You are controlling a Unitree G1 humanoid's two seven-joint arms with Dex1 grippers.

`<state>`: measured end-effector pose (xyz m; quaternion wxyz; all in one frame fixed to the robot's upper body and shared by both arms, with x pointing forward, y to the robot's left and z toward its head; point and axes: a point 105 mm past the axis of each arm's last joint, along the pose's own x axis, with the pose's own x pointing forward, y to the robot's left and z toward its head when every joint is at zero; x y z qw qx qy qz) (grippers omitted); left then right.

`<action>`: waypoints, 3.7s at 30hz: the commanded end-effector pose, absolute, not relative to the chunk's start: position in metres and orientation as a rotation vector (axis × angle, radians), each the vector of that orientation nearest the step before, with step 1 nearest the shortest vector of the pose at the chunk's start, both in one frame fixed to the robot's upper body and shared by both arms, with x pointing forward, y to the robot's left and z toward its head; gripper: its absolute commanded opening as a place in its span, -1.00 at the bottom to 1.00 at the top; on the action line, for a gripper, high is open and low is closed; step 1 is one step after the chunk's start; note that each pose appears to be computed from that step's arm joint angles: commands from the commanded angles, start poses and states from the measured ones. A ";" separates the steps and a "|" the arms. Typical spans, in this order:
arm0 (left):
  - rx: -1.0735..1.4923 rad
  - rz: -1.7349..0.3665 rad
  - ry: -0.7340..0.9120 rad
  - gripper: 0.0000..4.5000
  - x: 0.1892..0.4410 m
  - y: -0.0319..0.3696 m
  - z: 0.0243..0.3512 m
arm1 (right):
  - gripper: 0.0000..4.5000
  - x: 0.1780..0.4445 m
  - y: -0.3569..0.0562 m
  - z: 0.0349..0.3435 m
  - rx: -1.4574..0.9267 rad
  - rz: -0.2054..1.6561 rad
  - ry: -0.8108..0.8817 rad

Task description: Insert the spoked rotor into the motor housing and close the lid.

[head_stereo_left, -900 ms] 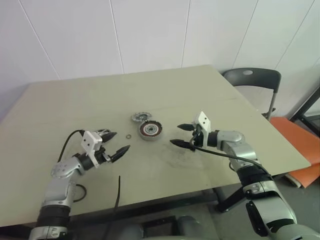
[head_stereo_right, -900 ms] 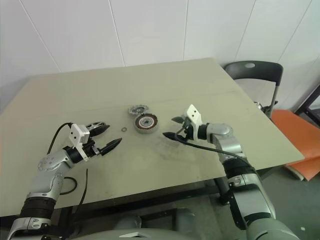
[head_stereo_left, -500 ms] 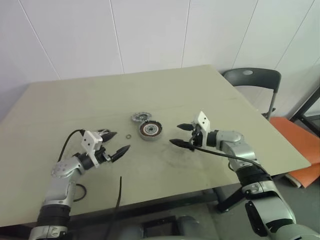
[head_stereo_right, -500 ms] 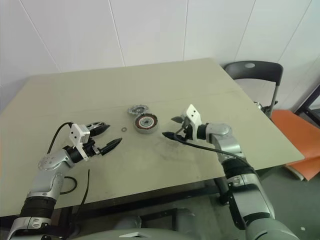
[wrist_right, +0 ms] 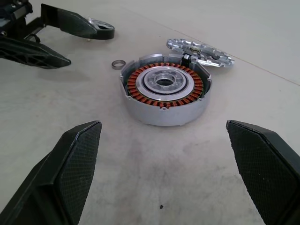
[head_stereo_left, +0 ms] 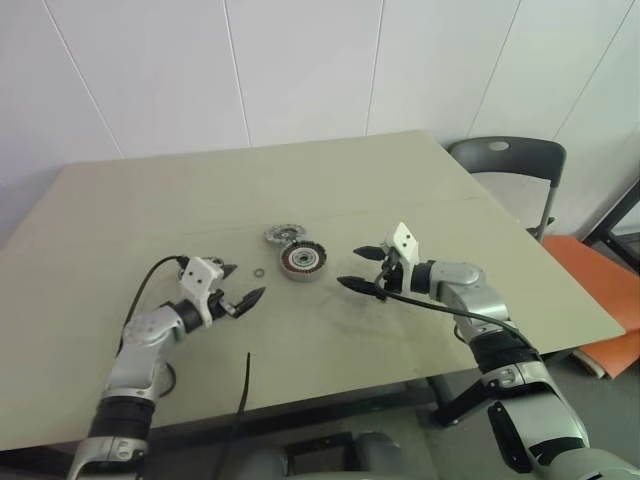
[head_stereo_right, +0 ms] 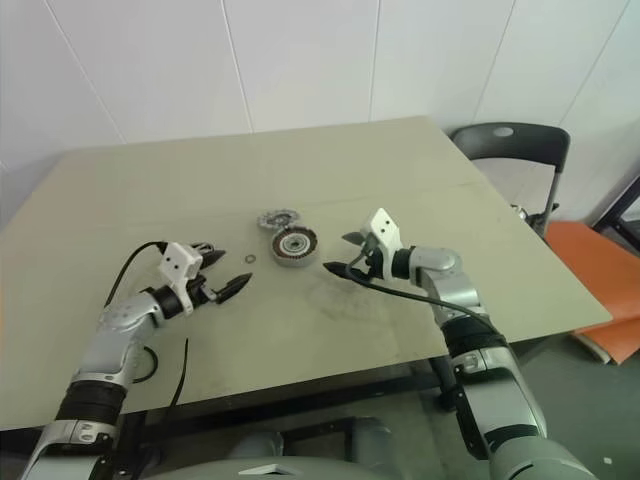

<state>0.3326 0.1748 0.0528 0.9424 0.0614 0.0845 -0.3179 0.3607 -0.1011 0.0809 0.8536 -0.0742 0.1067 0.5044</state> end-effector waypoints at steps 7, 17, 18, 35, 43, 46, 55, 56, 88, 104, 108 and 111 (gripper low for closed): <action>0.135 -0.589 0.281 1.00 0.369 0.159 0.063 | 0.99 0.367 -0.093 0.099 -0.165 1.061 0.150; 0.149 -0.541 0.407 1.00 0.373 0.168 0.052 | 0.99 0.367 -0.094 0.100 -0.156 1.046 0.140; 0.153 -0.540 0.417 1.00 0.373 0.168 0.050 | 0.99 0.367 -0.094 0.100 -0.156 1.045 0.139; 0.135 -0.500 0.412 1.00 0.381 0.160 0.038 | 0.99 0.367 -0.090 0.105 -0.149 1.043 0.122; 0.133 -0.487 0.420 1.00 0.384 0.163 0.034 | 0.99 0.366 -0.090 0.105 -0.146 1.041 0.119; 0.134 -0.488 0.428 1.00 0.384 0.164 0.032 | 0.99 0.366 -0.090 0.105 -0.143 1.038 0.118; 0.124 -0.484 0.445 0.45 0.381 0.168 0.027 | 1.00 0.367 -0.091 0.107 -0.140 1.029 0.112; 0.123 -0.485 0.445 0.30 0.381 0.168 0.027 | 1.00 0.367 -0.091 0.107 -0.139 1.028 0.111; 0.134 -0.725 0.065 -0.69 0.415 0.116 0.118 | 1.00 0.366 -0.080 0.105 -0.107 1.027 0.106; 0.154 -0.958 0.141 -0.69 0.413 0.076 0.098 | 1.00 0.350 -0.083 0.111 -0.051 1.083 0.112; 0.184 -0.975 0.174 -0.69 0.411 0.074 0.091 | 1.00 0.351 -0.088 0.113 -0.063 1.069 0.110; 0.197 -0.969 0.193 -0.69 0.412 0.075 0.088 | 1.00 0.351 -0.090 0.113 -0.064 1.062 0.110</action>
